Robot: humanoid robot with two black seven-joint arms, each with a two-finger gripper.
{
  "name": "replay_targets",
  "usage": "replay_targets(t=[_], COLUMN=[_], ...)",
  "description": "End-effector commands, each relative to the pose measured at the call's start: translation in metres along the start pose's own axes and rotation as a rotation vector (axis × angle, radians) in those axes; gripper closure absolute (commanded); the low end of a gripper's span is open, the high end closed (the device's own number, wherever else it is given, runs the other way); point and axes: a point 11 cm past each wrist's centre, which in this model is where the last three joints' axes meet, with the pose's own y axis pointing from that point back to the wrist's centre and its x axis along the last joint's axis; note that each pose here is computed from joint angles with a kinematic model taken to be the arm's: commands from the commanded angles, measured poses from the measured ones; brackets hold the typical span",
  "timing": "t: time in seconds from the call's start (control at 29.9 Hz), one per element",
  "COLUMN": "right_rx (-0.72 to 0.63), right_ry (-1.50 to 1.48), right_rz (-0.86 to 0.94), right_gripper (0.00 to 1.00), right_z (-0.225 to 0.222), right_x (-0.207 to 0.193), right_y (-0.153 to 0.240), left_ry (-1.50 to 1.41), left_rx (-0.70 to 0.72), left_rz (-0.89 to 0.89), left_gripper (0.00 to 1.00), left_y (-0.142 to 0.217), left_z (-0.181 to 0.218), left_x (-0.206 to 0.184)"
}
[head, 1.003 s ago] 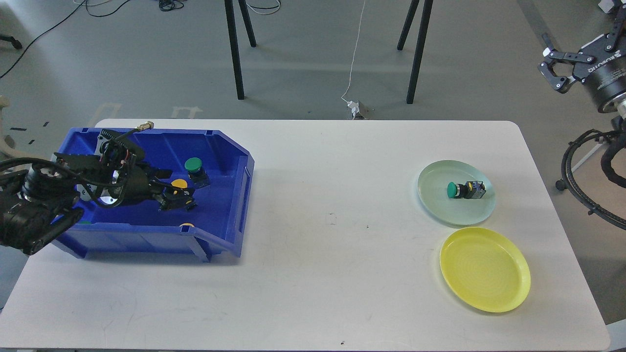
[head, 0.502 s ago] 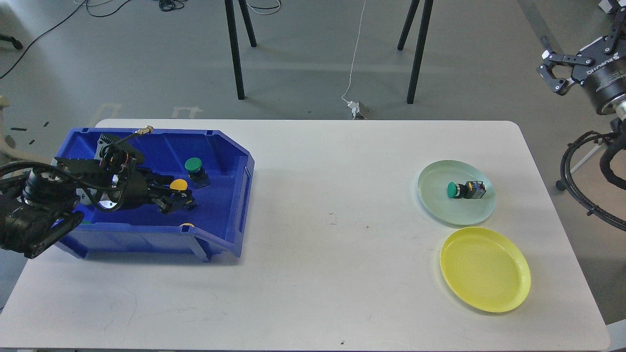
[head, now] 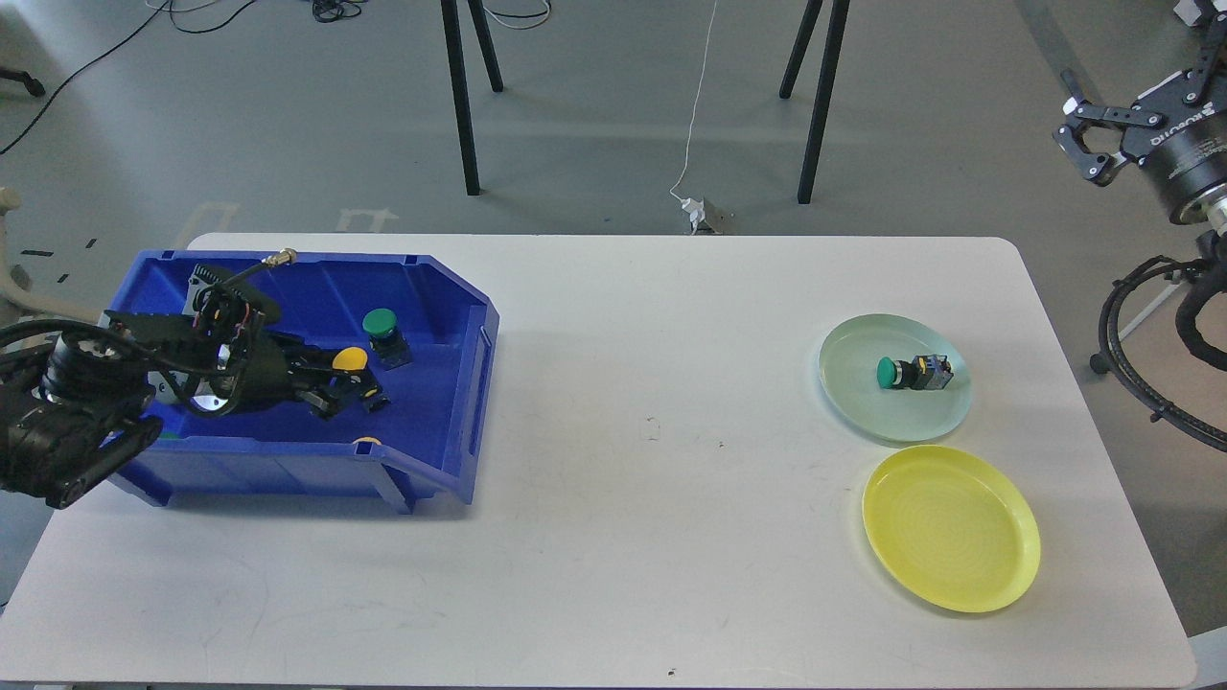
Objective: Pass button and place on color plate
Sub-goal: 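Lower the left gripper into the bin and grasp a yellow button, then lift the yellow button and pass it to the right gripper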
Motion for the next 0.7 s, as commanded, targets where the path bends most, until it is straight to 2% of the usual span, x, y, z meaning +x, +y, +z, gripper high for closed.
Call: replay_targets(t=[0.0,0.33,0.54,0.67], right_rx=[-0.001,0.002,0.004,0.007], right_ry=[0.0,0.001,0.01,0.008], right_rz=[0.0,-0.002,-0.01,-0.008], right_gripper=[0.01,0.01,0.01,0.01], right_z=[0.0,-0.002,-0.006,-0.008], right_x=[0.0,-0.001,-0.001,-0.001], right_y=[0.0,-0.001,0.001,0.001], left_ry=[-0.007,-0.057,-0.096,-0.119], left_rx=[-0.018,-0.009,0.003,-0.064], left_rz=[0.022,0.126,0.266,0.41], left_gripper=[0.68,0.68,0.68,0.68], left_y=[0.004,0.078,0.135,0.155], left_z=[0.004,-0.017,-0.018,0.006], left_x=[0.009,0.043,0.086,0.133])
